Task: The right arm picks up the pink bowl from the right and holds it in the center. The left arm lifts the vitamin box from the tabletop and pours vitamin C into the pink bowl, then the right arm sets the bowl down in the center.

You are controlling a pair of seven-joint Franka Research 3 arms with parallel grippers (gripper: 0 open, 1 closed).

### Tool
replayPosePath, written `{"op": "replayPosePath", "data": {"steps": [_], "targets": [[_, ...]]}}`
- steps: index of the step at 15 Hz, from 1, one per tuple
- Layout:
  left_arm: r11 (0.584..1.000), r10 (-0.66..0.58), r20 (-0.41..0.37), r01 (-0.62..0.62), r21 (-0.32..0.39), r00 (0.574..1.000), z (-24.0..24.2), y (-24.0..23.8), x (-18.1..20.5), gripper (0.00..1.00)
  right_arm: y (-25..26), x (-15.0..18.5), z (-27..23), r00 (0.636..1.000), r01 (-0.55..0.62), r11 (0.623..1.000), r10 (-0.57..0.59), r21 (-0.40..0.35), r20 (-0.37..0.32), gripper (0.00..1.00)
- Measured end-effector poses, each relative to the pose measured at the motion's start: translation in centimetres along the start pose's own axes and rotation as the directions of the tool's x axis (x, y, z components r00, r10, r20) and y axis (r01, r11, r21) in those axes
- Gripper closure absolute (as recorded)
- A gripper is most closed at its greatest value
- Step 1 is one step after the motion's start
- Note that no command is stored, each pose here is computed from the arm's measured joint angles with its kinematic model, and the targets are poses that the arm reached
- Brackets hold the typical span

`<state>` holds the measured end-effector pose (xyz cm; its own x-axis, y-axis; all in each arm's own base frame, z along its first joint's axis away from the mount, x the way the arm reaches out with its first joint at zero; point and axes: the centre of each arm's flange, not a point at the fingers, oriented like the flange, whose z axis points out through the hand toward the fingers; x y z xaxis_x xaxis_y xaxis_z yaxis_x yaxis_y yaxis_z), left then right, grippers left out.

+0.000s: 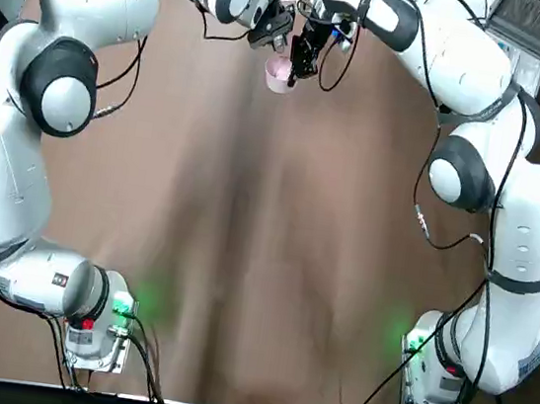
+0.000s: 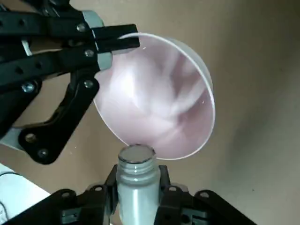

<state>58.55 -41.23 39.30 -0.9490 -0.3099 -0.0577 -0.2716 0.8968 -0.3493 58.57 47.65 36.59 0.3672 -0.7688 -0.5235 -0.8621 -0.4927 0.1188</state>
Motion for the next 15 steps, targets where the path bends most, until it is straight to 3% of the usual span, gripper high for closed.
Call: {"op": "replayPosePath", "data": {"steps": [15], "targets": [[0.976,0.216,0.158,-0.209,-0.055,0.964,-0.5,0.2,3.2,0.64,0.0,0.0,0.0,1.000,0.006,1.000,-0.006,0.001,0.000,0.98]]}}
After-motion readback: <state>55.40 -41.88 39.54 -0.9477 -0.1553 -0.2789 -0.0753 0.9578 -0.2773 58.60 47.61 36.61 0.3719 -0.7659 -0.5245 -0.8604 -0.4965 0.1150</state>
